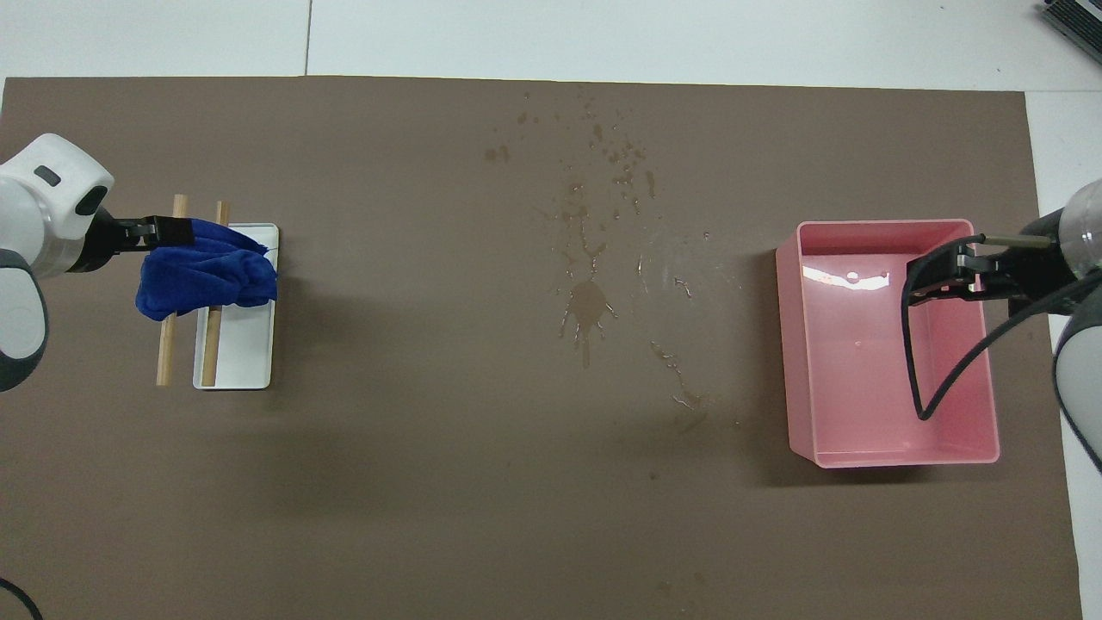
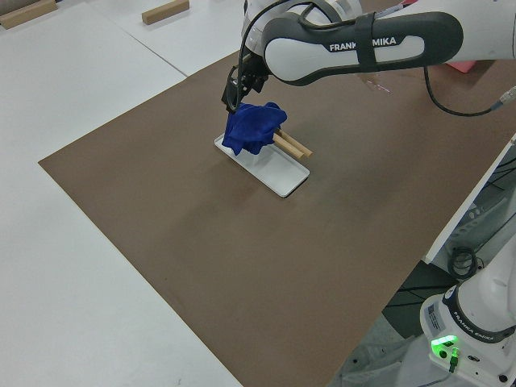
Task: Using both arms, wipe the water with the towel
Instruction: 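Reach the left gripper to the blue towel and grasp it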
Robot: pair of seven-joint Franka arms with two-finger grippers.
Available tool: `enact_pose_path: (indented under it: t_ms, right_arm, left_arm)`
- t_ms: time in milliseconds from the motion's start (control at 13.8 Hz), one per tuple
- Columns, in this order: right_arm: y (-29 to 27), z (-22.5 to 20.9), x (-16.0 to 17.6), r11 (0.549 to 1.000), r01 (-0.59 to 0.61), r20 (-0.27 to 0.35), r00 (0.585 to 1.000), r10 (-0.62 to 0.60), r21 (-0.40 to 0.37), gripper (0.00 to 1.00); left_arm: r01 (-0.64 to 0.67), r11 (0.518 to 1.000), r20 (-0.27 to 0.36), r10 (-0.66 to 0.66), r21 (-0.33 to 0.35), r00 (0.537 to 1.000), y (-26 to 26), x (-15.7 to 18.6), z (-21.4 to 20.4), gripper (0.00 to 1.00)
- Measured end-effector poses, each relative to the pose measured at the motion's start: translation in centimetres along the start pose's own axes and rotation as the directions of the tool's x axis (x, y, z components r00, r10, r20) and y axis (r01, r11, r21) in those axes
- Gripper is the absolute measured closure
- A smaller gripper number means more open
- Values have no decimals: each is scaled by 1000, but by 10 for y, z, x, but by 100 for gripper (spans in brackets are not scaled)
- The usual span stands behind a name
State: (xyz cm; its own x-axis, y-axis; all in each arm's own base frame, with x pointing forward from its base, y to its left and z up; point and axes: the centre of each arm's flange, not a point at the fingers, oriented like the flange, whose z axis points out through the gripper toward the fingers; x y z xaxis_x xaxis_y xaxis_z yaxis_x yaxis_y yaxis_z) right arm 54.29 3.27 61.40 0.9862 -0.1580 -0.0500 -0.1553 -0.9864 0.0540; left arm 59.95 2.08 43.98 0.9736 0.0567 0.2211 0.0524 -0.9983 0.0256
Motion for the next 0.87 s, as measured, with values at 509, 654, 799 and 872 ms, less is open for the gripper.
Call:
enact_pose_path:
  t_ms: [509,654,799,872]
  right_arm:
    - [0,0,0,1000,0,0,1000,0,0,0]
    - [0,0,0,1000,0,0,1000,0,0,0]
    - [0,0,0,1000,0,0,1000,0,0,0]
    - [0,0,0,1000,0,0,1000,0,0,0]
  left_arm:
    - [23,1000,-18,-23,-1,1000,1,-8,14,39]
    - [24,1000,-20,-24,-1,1000,1,-8,14,63]
    - [24,1000,-31,-24,-1,999,1,-7,8,74]
    - [24,1000,-32,-24,-1,999,1,-7,7,76]
